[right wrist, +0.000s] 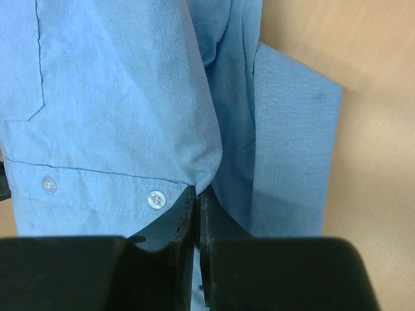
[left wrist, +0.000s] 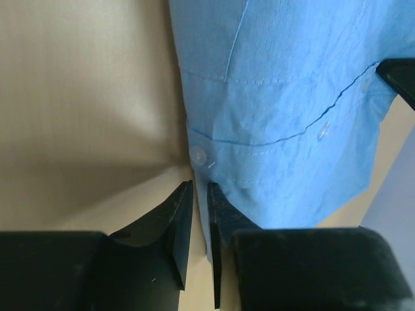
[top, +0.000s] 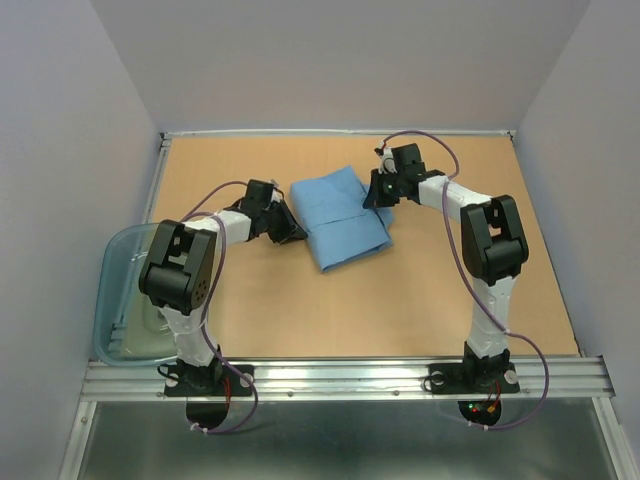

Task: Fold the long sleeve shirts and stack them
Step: Fold the shirt

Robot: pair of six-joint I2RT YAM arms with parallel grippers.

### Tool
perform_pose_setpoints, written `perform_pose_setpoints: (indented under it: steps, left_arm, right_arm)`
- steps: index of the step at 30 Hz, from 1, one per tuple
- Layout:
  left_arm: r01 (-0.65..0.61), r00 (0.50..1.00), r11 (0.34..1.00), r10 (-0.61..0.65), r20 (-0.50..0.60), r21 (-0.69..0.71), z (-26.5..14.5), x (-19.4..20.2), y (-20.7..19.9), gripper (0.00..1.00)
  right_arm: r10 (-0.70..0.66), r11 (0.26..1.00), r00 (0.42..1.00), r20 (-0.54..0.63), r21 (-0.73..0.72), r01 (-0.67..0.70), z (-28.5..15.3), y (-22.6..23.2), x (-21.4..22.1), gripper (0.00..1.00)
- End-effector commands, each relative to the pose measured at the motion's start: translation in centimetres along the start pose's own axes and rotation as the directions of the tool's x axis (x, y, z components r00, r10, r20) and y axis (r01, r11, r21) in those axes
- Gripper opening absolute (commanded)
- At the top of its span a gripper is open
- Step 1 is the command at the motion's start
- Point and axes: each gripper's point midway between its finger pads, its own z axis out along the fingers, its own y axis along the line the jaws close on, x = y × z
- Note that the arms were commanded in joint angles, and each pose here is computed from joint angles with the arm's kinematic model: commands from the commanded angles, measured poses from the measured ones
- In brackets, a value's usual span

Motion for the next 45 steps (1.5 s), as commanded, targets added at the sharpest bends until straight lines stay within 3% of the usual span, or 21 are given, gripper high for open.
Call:
perform_pose_setpoints:
  steps: [1,8,12,25,32,36,37,39,45]
  left_arm:
    - [-0.002,1.0,1.0,0.002,0.023,0.026,1.0,-1.4,-1.4,0.25]
    - [0.033,0.999,0.999,-0.033,0.019,-0.007,2.3,-0.8,0.1,0.24]
    - [0.066,0.998,0.995,-0.066,-0.003,-0.08,3.3,0.0,2.1,0.1]
    - [0.065,0.997,0.982,-0.07,-0.021,-0.179,3.4,1.1,4.8,0.07]
    - [0.058,0.997,0.983,-0.065,-0.035,-0.176,3.6,1.4,4.8,0.07]
    - [0.034,0.999,0.99,-0.038,-0.029,-0.14,3.2,1.1,3.2,0.08]
    - [0.032,0.999,0.99,-0.037,-0.037,-0.134,2.8,1.1,2.7,0.08]
    - [0.014,0.999,0.994,-0.017,-0.035,-0.107,2.4,0.9,1.4,0.1]
    - [-0.056,0.998,0.998,0.056,0.012,-0.003,-0.8,-0.4,-4.1,0.16]
  right_arm:
    - [-0.039,0.999,0.996,0.078,-0.022,0.041,-1.3,1.0,-3.5,0.01]
    - [-0.048,0.999,0.996,0.075,0.018,0.046,-1.3,0.1,-3.1,0.01]
    - [-0.048,0.999,0.995,0.082,0.021,0.047,-1.6,0.2,-3.4,0.01]
    - [-0.085,0.994,0.983,0.162,0.077,0.073,-5.0,0.9,-6.4,0.01]
    - [-0.037,0.997,0.992,0.121,0.07,0.029,-3.8,-1.6,-5.2,0.03]
    - [-0.019,0.996,0.997,0.08,0.085,0.012,-2.3,-2.9,-3.8,0.14]
    - [-0.011,0.996,0.997,0.077,0.086,0.005,-2.1,-3.0,-3.6,0.23]
    - [-0.008,0.997,0.996,0.086,0.08,0.001,-2.5,-2.7,-3.9,0.32]
    - [-0.03,0.984,0.974,0.223,0.176,-0.01,-7.8,-1.7,-7.8,0.64]
